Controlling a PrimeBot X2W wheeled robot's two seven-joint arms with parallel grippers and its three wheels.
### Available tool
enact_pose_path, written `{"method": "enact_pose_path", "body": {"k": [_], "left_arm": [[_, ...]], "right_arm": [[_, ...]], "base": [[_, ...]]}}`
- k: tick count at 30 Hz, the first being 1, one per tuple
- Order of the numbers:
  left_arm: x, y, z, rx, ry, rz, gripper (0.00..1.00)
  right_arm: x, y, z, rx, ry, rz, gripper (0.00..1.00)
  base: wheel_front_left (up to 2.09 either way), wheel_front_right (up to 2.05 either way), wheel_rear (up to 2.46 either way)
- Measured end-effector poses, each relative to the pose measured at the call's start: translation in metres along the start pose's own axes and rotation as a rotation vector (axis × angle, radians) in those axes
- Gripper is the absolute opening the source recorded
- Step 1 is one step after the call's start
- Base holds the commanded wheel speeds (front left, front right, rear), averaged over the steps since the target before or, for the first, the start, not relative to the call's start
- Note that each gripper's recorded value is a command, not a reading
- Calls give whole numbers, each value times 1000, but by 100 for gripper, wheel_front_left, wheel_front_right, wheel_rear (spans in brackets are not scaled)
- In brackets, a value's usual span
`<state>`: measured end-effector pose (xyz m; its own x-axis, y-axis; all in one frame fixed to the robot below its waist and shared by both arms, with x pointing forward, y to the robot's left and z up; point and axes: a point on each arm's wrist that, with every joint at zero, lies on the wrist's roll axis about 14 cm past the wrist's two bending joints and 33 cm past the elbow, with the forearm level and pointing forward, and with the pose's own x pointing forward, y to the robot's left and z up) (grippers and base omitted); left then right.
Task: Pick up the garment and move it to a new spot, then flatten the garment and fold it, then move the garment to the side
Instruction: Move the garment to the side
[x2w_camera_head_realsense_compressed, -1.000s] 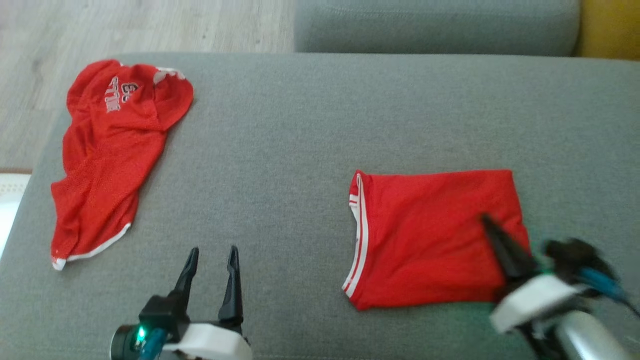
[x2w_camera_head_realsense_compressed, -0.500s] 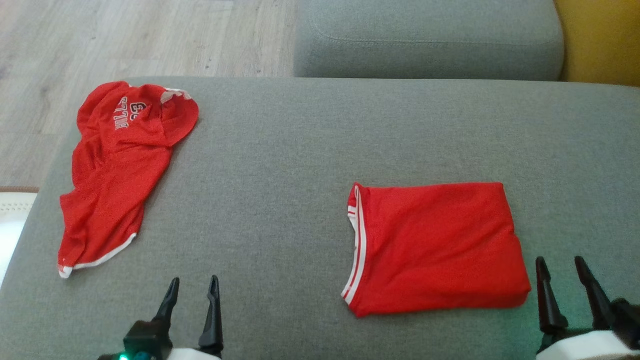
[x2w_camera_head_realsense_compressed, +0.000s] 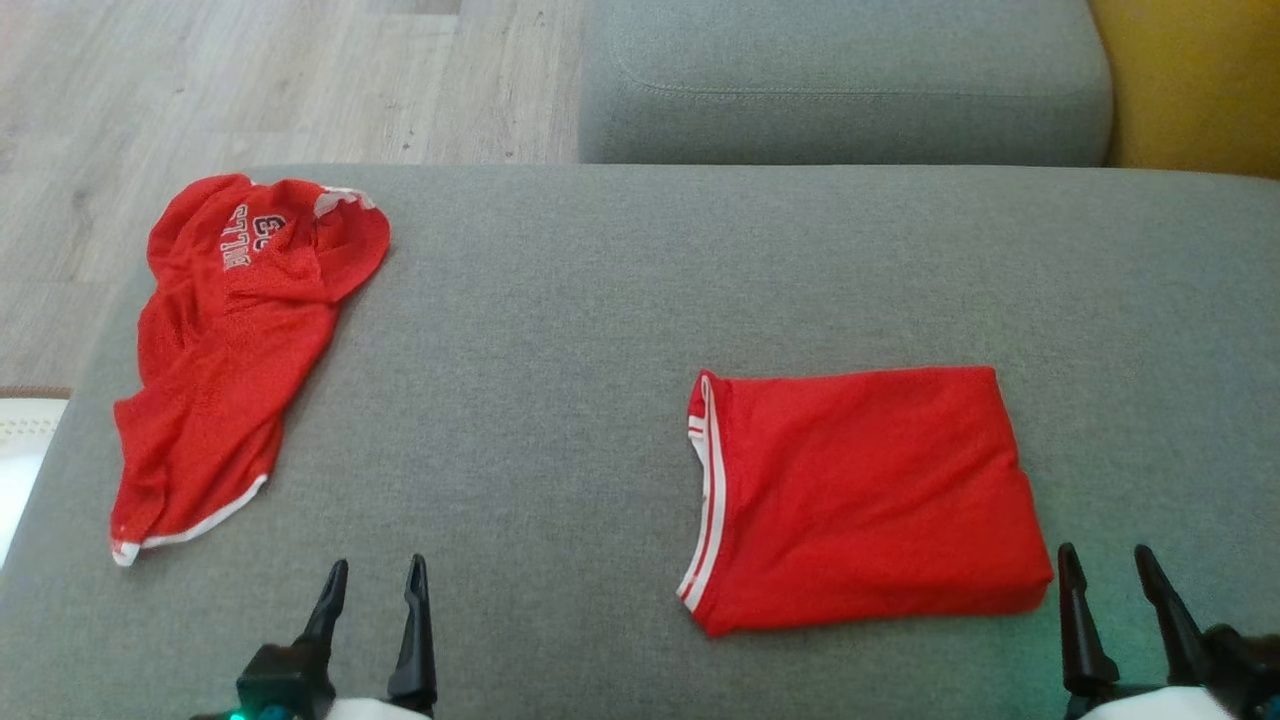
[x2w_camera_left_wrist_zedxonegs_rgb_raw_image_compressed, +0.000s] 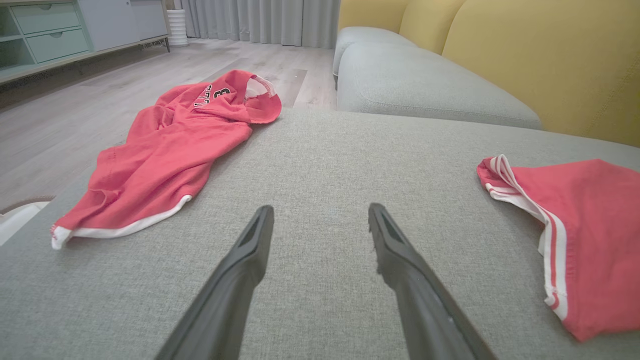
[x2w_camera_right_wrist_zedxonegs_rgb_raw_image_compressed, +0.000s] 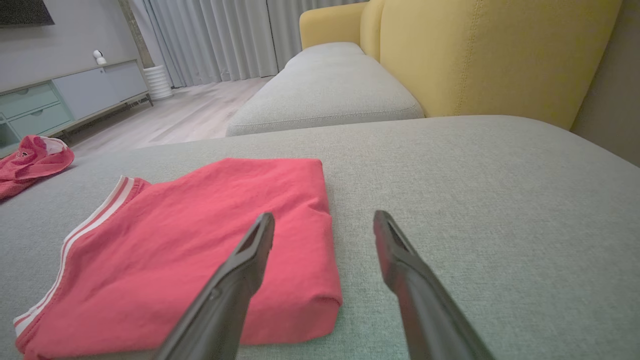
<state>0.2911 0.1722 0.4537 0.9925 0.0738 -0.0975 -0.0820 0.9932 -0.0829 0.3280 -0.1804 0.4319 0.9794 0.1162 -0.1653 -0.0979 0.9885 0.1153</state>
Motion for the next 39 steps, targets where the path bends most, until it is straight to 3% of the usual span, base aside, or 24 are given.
{"method": "enact_pose_path", "body": {"k": [5, 7, 11, 18, 24, 25, 26, 27, 34, 39], "left_arm": [[1, 0, -3, 0, 11, 2, 100], [2, -3, -6, -6, 26, -2, 100], [6, -10, -13, -8, 55, -21, 100], [23, -18, -12, -18, 58, -34, 100], [25, -12, -16, -23, 74, 2, 100], [25, -11, -17, -22, 78, 6, 100], [25, -10, -18, -22, 83, 8, 100], [25, -11, -19, -21, 87, 6, 100], [40, -31, -15, -22, 74, -58, 100], [59, -61, -16, -28, 75, -156, 100]], "right_arm": [[5, 5, 0, 52, 10, 14, 100], [22, 1, 3, 105, 80, 20, 100], [53, -10, 13, 82, 239, 59, 100], [69, -8, -31, 50, 587, 105, 100], [77, 5, -58, 94, 742, 132, 100], [80, 7, -57, 99, 745, 138, 96], [84, 7, -56, 98, 741, 140, 22], [88, 7, -54, 104, 733, 138, 0], [95, 2, -42, 156, 660, 112, 0], [107, -33, -14, 113, 545, 21, 0]], "base": [[0, 0, 0], [0, 0, 0], [0, 0, 0], [0, 0, 0], [0, 0, 0], [0, 0, 0], [0, 0, 0], [0, 0, 0], [0, 0, 0], [0, 0, 0]]}}
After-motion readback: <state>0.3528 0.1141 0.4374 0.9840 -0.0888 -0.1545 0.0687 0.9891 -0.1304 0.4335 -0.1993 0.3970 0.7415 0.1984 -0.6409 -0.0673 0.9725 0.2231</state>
